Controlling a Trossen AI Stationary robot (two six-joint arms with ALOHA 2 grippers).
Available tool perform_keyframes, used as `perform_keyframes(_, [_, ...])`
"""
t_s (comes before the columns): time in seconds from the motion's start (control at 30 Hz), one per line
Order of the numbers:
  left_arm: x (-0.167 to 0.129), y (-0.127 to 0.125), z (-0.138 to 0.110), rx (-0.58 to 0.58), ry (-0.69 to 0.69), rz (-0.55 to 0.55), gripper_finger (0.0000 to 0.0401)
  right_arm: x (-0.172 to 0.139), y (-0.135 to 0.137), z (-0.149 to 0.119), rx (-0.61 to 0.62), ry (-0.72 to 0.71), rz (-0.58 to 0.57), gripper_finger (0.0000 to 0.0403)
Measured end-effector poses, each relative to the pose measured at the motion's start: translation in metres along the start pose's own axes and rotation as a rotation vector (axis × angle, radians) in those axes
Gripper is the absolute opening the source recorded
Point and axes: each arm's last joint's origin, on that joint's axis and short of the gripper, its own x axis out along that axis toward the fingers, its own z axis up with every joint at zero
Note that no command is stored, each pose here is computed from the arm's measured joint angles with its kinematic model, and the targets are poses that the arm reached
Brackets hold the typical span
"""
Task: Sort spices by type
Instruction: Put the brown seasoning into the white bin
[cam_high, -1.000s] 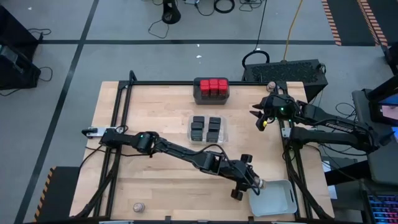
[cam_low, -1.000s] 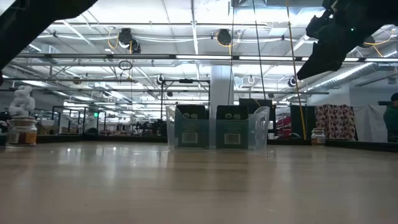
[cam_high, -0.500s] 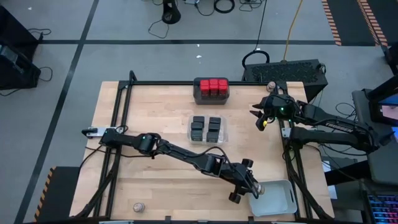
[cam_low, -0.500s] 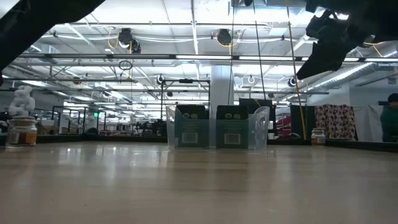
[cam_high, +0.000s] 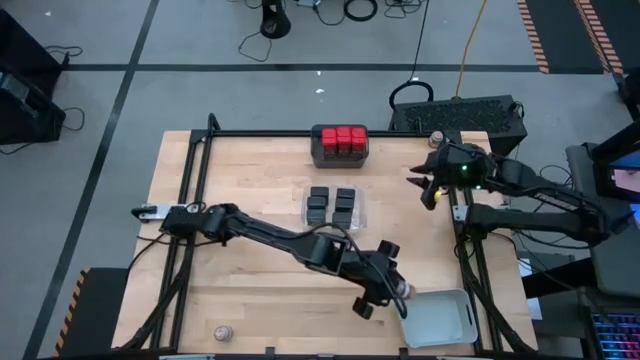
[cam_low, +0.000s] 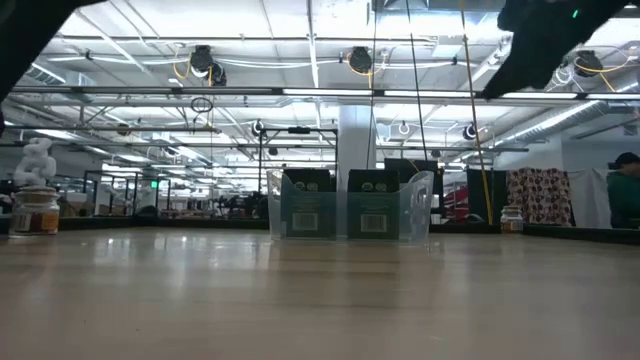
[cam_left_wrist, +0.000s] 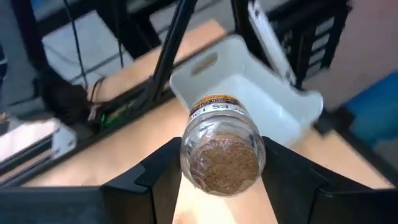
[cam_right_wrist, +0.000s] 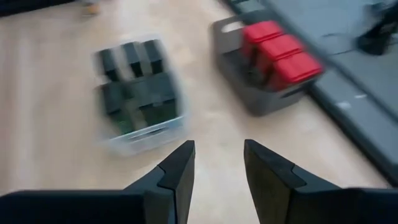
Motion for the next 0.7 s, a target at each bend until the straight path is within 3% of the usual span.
perform_keyframes(0.27, [-0.036, 0.006, 0.001, 0.036, 0.190, 0.055, 0.0196, -0.026, 0.016, 0.003, 0.044, 0.152, 0.352, 0.0121])
perform_keyframes(0.4, [-0.054, 0.011, 0.002, 0.053, 0.256, 0.079, 0.0196, -0.021, 0.025, -0.003, 0.049, 0.202, 0.426, 0.0123])
perform_keyframes(0.7, [-0.081, 0.021, -0.007, -0.027, 0.409, 0.058, 0.0196, -0.008, 0.052, 0.005, -0.055, 0.044, 0.596, 0.0198])
